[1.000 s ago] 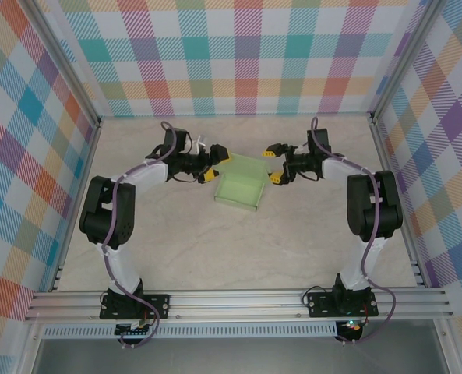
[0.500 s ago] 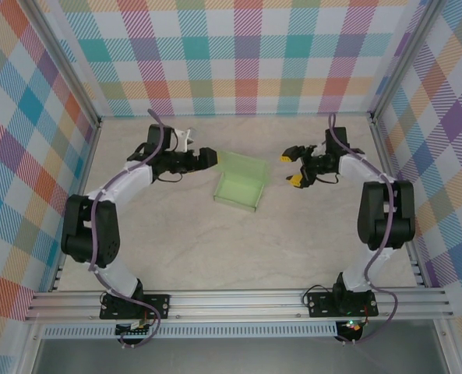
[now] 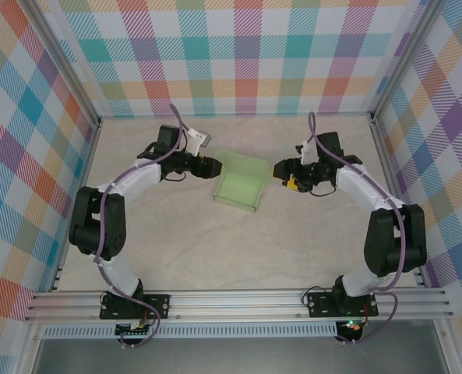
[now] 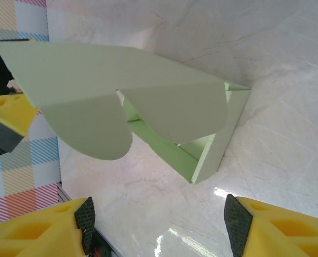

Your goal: Fold the paper box

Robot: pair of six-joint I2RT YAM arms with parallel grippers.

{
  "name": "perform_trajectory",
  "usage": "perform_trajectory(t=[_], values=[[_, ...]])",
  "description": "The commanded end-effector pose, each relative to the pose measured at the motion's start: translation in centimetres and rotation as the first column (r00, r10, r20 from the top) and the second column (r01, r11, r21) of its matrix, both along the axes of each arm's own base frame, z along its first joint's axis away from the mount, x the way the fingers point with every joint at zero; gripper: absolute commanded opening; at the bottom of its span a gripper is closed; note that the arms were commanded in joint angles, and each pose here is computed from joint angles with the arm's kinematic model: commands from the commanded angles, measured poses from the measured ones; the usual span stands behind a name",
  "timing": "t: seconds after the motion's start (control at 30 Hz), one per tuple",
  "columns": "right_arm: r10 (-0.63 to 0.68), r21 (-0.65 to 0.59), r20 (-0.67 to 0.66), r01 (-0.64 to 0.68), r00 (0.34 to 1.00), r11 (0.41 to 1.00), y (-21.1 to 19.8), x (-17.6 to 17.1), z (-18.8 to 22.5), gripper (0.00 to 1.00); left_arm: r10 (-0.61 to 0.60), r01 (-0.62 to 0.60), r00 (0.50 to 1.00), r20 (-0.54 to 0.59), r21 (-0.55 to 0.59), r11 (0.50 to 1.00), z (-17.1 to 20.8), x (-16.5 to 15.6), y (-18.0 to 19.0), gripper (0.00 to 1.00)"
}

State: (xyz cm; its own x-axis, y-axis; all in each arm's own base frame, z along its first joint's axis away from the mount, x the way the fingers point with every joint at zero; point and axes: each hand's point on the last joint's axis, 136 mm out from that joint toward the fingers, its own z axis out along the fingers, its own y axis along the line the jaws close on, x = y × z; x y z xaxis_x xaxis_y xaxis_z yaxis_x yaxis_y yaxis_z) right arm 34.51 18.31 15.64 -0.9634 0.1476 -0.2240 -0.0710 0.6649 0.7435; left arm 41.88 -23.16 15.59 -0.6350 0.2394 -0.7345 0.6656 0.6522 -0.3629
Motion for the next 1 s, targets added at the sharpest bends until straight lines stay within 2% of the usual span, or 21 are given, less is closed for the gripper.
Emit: perform_trajectory(t=[0.0,0.1,0.37,0.7,0.83,0.97], values=[[0.08,-0.013,0.08,-0.079,0.994,0.997,1.4,0.6,0.5,0.67,-0.043,0.042,0.998,0.041,0.021,0.999,0.4,0.2,-1.2,0.79],[0.093,-0.029,0.083,-0.091,0.992,0.995,2.0,0.7,0.2,0.66,-0.047,0.046,0.998,0.038,0.02,0.999,0.4,0.3,-1.6,0.74],[0.116,-0.09,0.101,-0.107,0.988,0.99,2.1,2.0,-0.1,0.64,-0.074,0.07,0.995,0.066,0.059,0.996,0.5,0.6,-1.6,0.69],[0.184,-0.174,0.144,-0.158,0.972,0.972,2.2,2.9,-0.9,0.57,-0.144,0.134,0.982,0.125,0.083,0.988,1.4,0.9,-1.5,0.74],[0.203,-0.194,0.155,-0.172,0.967,0.966,2.4,2.9,-1.2,0.51,-0.167,0.156,0.981,0.098,0.108,0.982,0.7,1.1,-1.6,0.72],[0.209,-0.205,0.158,-0.175,0.965,0.963,2.6,3.1,-1.5,0.5,-0.185,0.175,0.979,0.088,0.112,0.978,0.4,1.8,-1.9,0.66]])
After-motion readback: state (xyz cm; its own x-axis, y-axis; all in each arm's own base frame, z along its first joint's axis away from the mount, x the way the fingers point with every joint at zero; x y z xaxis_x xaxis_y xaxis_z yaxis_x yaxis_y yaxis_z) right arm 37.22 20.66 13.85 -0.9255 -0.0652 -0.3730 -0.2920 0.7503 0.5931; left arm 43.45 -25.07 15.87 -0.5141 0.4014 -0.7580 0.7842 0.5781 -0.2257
